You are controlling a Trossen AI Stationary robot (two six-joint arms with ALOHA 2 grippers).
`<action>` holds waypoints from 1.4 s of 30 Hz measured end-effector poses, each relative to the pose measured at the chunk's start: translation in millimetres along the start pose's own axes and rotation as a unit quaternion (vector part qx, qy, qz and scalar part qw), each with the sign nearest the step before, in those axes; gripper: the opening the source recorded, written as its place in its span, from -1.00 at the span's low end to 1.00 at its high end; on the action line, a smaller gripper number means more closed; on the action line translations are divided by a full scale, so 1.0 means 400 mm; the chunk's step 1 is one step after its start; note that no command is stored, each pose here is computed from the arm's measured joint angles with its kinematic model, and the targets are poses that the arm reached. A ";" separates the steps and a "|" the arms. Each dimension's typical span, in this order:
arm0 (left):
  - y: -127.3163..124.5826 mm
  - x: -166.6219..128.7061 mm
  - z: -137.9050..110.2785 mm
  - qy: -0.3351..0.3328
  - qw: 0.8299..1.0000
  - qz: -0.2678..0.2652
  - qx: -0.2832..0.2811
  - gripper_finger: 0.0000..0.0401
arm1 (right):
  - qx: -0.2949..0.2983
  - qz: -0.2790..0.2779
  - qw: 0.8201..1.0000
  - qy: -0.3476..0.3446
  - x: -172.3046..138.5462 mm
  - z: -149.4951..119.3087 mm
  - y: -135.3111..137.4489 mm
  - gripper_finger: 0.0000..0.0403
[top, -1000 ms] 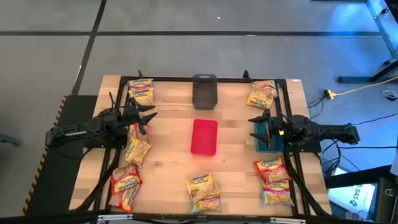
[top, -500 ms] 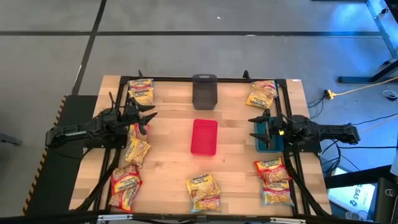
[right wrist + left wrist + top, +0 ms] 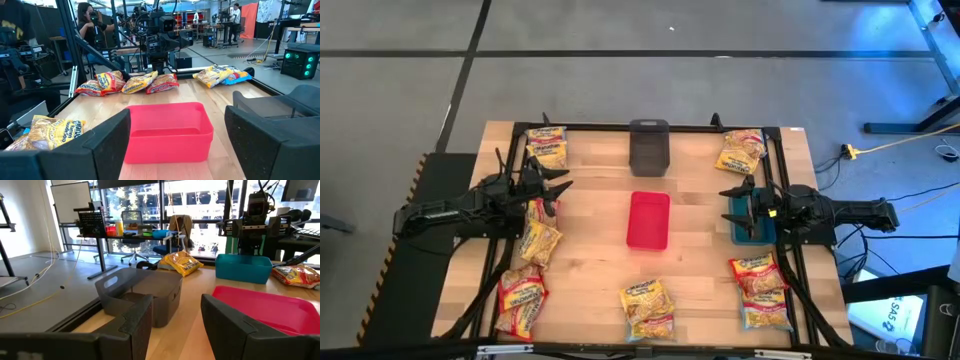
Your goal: Sort Maruchan noodles
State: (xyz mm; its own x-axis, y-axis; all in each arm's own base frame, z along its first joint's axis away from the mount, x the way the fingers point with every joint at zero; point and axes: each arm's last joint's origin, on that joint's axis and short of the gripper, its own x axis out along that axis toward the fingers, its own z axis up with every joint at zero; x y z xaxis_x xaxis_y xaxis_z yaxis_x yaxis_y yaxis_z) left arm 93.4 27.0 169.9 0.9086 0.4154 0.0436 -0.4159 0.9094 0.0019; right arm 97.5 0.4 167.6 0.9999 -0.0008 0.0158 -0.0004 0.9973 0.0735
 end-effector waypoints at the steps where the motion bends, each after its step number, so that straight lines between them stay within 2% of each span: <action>1: 0.000 0.000 0.000 0.000 1.000 0.000 0.000 -0.19 | 0.000 0.000 1.000 0.000 0.000 0.000 0.000 0.46; 30: 0.000 0.000 0.000 0.000 1.000 0.000 0.000 -0.19 | 0.000 0.000 1.000 0.000 0.000 0.000 0.000 0.46; 37: 0.003 0.000 0.006 -0.012 1.000 0.018 -0.003 -0.19 | 0.000 0.000 1.000 0.000 0.000 0.000 0.000 0.46; 42: 0.000 -0.001 0.018 -0.036 0.999 0.000 -0.038 -0.19 | -0.006 -0.004 1.000 -0.016 0.000 0.006 0.000 0.46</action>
State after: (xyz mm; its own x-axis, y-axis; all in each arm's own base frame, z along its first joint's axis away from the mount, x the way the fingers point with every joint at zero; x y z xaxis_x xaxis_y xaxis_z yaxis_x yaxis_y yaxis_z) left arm 92.8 26.9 176.9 0.9027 0.4147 0.1150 -0.4086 0.9098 -0.0732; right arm 97.6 0.1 169.9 0.9988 -0.0115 0.0468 0.0086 0.9981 0.0609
